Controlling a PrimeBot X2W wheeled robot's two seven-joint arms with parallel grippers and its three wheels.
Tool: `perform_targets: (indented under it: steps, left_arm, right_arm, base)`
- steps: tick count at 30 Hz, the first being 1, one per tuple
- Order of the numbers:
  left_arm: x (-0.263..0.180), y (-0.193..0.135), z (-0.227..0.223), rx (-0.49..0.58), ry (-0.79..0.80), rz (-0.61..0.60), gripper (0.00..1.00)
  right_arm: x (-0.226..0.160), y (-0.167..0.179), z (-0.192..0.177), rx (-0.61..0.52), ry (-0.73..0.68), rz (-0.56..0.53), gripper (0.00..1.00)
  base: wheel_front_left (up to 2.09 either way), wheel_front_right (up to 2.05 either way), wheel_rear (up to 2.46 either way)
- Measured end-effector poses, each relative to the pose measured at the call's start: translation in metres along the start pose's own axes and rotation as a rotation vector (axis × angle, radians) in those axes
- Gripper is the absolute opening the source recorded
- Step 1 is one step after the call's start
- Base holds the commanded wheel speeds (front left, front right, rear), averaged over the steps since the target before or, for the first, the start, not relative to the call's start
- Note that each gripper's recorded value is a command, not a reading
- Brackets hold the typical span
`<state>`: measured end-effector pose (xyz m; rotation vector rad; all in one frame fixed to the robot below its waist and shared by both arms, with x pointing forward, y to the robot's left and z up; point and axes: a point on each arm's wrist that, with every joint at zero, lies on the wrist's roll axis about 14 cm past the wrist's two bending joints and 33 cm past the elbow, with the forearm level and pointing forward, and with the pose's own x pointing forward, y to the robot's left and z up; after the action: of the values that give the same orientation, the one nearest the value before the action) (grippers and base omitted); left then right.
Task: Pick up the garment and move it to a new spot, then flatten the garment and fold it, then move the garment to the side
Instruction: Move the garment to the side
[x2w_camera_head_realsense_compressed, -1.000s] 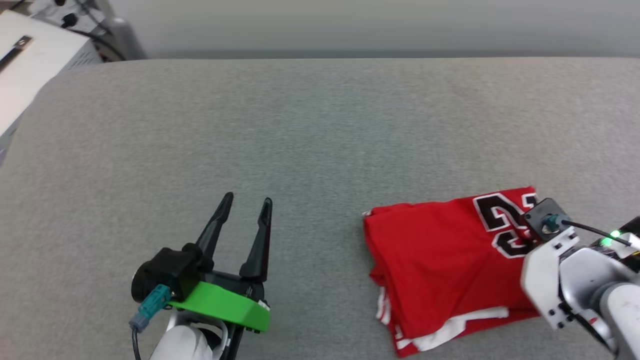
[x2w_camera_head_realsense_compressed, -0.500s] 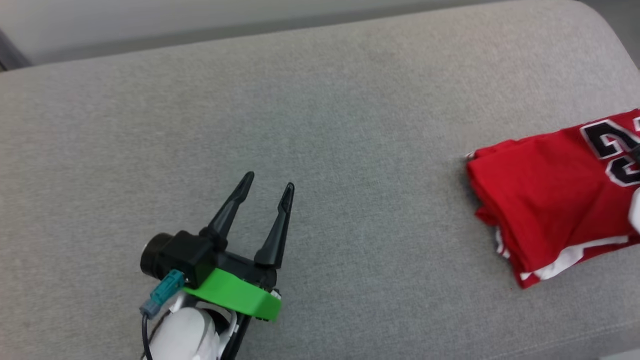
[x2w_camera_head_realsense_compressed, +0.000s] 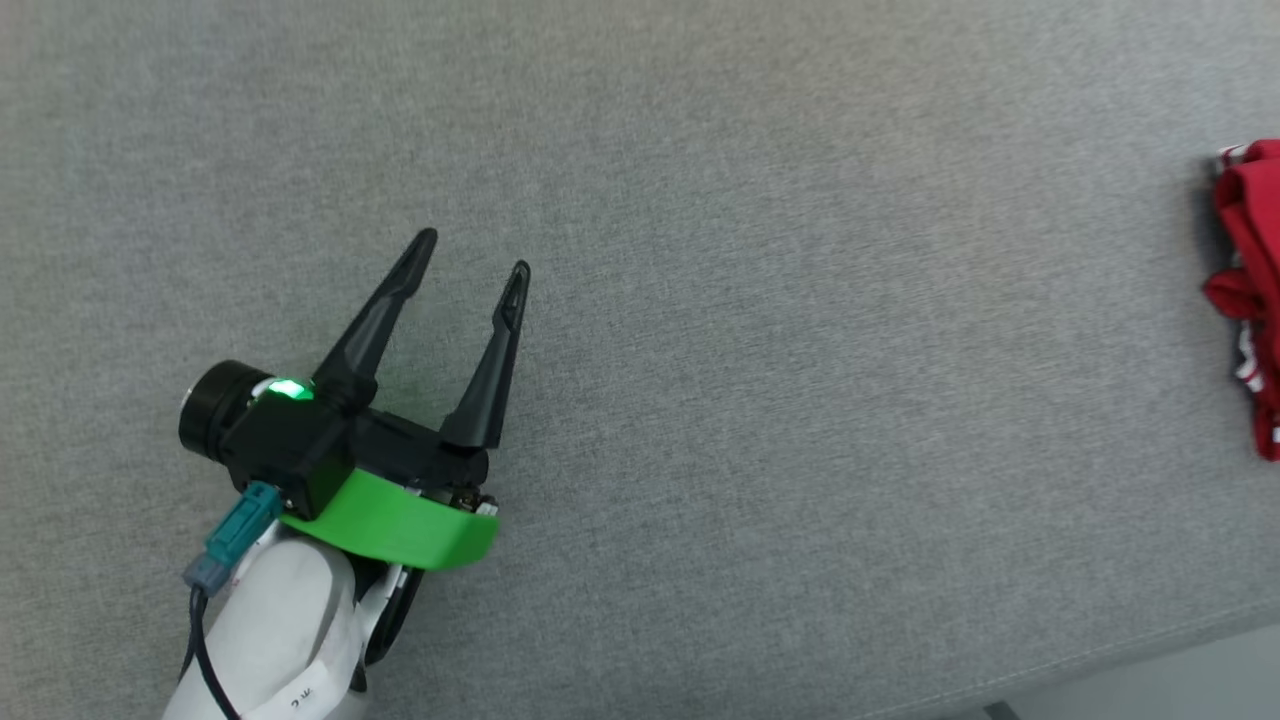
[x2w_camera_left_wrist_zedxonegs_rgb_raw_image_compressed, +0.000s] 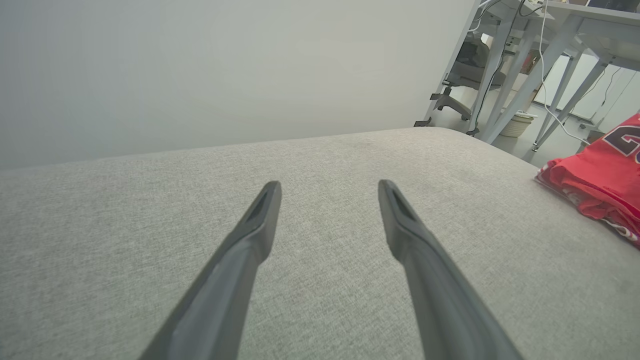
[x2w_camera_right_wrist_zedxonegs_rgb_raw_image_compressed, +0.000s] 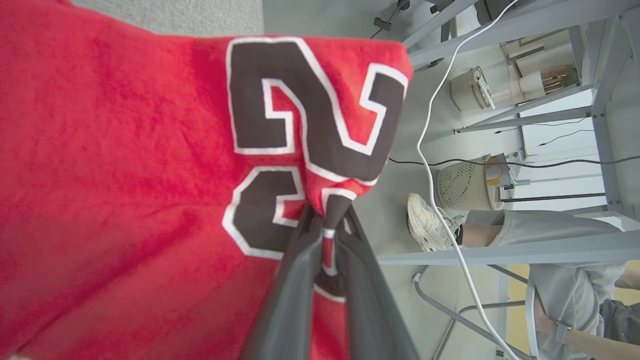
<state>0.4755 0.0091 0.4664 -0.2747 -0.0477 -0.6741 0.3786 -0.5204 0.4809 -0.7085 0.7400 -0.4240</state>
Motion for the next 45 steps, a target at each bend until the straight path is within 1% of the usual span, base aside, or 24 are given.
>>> perform_targets:
  steps: [5,14,15,16,17,20,24,26,30,32,36,40,42,45]
  left_arm:
    - [-0.002,0.018,-0.016,-0.006,0.022,0.028,1.00]
    - [-0.017,0.042,-0.029,0.003,0.061,0.095,1.00]
    - [-0.018,0.043,-0.029,0.005,0.063,0.100,1.00]
    - [-0.019,0.043,-0.028,0.006,0.062,0.104,1.00]
    - [-0.019,0.042,-0.026,0.006,0.059,0.106,1.00]
    - [-0.018,0.039,-0.020,0.004,0.045,0.109,1.00]
    - [-0.017,0.033,-0.007,0.007,0.020,0.113,1.00]
    - [-0.017,0.029,0.000,0.009,0.006,0.116,1.00]
    - [-0.021,0.023,0.016,0.011,-0.019,0.133,1.00]
    - [-0.028,0.020,0.023,0.014,-0.025,0.148,1.00]
    - [-0.040,0.016,0.038,0.026,-0.044,0.177,1.00]
    - [-0.055,0.013,0.054,0.047,-0.064,0.210,1.00]
    - [-0.067,0.019,0.061,0.072,-0.068,0.251,1.00]
    - [-0.081,0.023,0.071,0.099,-0.080,0.301,1.00]
  right_arm:
    - [0.022,0.000,-0.007,0.024,0.034,-0.040,0.00]
    - [0.052,0.045,-0.012,0.034,0.061,0.004,0.00]
    - [0.053,0.047,-0.013,0.046,0.065,0.005,0.02]
    - [0.053,0.048,-0.013,0.048,0.065,0.005,0.34]
    - [0.053,0.048,-0.013,0.049,0.064,0.003,1.00]
    - [0.050,0.039,-0.007,0.062,0.038,-0.019,1.00]
    - [0.043,0.024,0.007,0.090,-0.033,-0.049,1.00]
    - [0.039,0.018,0.019,0.109,-0.089,-0.059,1.00]
    - [0.025,0.012,0.059,0.178,-0.254,-0.064,1.00]
    - [0.015,0.017,0.085,0.217,-0.352,-0.042,1.00]
    - [-0.015,0.034,0.126,0.317,-0.513,0.021,1.00]
    - [-0.058,0.054,0.160,0.421,-0.666,0.107,1.00]
    - [-0.084,0.063,0.176,0.486,-0.741,0.150,1.00]
    - [-0.119,0.072,0.190,0.554,-0.824,0.194,1.00]
  base:
    - [0.00,0.00,0.00]
    - [0.00,0.00,0.00]
    - [0.00,0.00,0.00]
    - [0.00,0.00,0.00]
    - [0.00,0.00,0.00]
    - [0.00,0.00,0.00]
    - [0.00,0.00,0.00]
    - [0.00,0.00,0.00]
    - [0.00,0.00,0.00]
    - [0.00,0.00,0.00]
    - [0.00,0.00,0.00]
    - [0.00,0.00,0.00]
    - [0.00,0.00,0.00]
    - [0.00,0.00,0.00]
